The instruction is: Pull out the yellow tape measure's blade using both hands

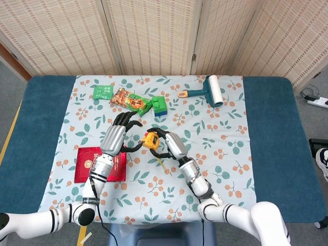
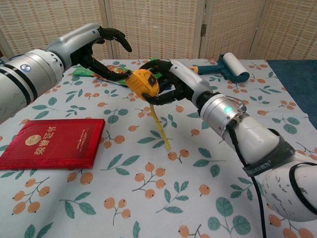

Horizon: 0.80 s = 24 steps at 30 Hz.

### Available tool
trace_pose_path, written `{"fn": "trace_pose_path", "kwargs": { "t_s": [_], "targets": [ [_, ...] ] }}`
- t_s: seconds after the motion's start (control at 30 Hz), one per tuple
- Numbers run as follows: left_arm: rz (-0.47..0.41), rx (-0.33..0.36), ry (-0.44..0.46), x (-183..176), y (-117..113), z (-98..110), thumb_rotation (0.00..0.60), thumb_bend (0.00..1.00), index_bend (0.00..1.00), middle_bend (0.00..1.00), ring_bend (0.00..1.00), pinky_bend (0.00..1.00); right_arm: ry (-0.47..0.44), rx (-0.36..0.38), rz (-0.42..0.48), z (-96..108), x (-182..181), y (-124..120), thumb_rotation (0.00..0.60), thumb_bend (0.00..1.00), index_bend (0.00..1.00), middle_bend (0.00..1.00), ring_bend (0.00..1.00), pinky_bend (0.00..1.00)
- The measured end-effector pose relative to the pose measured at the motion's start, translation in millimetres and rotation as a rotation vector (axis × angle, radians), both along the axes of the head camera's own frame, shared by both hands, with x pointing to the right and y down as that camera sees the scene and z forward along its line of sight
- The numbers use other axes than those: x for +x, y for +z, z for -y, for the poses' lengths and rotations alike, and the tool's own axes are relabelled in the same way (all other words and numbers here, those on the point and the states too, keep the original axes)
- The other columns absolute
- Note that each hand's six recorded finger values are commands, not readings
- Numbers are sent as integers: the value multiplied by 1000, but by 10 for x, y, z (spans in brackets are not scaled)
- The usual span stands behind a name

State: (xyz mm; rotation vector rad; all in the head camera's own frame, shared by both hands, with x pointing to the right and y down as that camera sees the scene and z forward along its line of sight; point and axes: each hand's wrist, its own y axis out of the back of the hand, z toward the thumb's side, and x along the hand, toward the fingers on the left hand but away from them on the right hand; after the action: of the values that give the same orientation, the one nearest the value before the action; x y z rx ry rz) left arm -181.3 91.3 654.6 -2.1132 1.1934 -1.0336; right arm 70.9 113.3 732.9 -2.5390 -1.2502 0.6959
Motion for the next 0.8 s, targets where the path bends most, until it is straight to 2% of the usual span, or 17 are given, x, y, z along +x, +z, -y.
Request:
{"fn": "trace_pose_path", "kwargs": {
  "t_s": [0.8],
  "targets": [
    [-13, -1, -16, 5, 117, 14, 600, 883, 511, 193, 119, 42, 18, -19, -2, 65, -12, 52, 600, 480, 588, 512, 474, 321]
  ]
}}
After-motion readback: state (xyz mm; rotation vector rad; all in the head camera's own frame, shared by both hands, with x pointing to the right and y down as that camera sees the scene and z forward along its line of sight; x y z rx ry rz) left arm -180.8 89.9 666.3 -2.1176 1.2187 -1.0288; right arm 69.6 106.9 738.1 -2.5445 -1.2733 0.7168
